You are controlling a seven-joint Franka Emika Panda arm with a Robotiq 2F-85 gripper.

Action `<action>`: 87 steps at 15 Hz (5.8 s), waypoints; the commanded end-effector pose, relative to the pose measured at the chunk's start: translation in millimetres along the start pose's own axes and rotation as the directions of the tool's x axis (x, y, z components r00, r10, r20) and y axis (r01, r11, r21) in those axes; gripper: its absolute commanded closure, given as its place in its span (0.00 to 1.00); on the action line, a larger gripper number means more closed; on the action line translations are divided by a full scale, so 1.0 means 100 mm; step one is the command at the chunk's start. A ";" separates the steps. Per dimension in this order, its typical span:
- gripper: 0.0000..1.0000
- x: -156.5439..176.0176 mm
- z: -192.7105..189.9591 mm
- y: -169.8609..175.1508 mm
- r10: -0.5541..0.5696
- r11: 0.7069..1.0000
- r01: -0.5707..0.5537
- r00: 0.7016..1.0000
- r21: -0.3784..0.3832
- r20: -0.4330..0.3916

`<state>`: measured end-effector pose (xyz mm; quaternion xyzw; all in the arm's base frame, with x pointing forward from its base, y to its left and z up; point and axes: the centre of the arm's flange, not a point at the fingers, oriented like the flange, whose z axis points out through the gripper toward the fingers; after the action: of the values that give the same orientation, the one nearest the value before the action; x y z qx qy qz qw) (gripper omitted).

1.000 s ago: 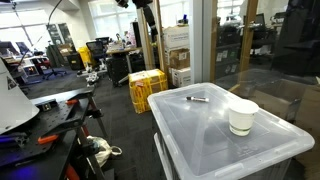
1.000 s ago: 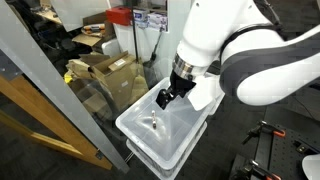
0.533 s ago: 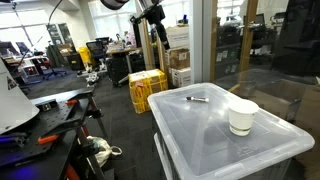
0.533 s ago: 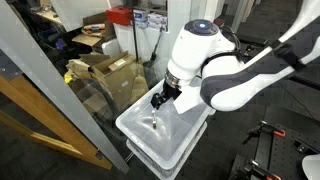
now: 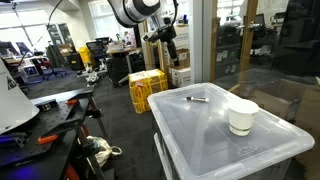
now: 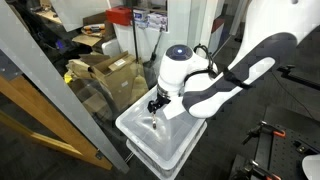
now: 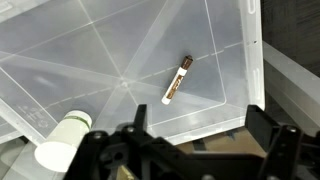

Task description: Put the marker inside the mug cup

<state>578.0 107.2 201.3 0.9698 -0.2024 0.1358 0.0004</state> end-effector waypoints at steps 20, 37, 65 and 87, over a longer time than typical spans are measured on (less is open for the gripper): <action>0.00 0.22 0.95 -0.15 0.099 0.994 -0.101 0.995 0.053 0.031; 0.00 0.39 1.79 -0.28 0.237 0.972 -0.236 0.967 -0.014 0.099; 0.95 0.60 2.23 -0.16 0.298 0.951 -0.306 0.948 0.053 0.115; 0.95 0.48 1.67 -0.41 0.295 0.945 -0.306 0.950 -0.118 -0.102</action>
<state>691.9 115.2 34.2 0.9223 -0.3475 0.1664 0.0292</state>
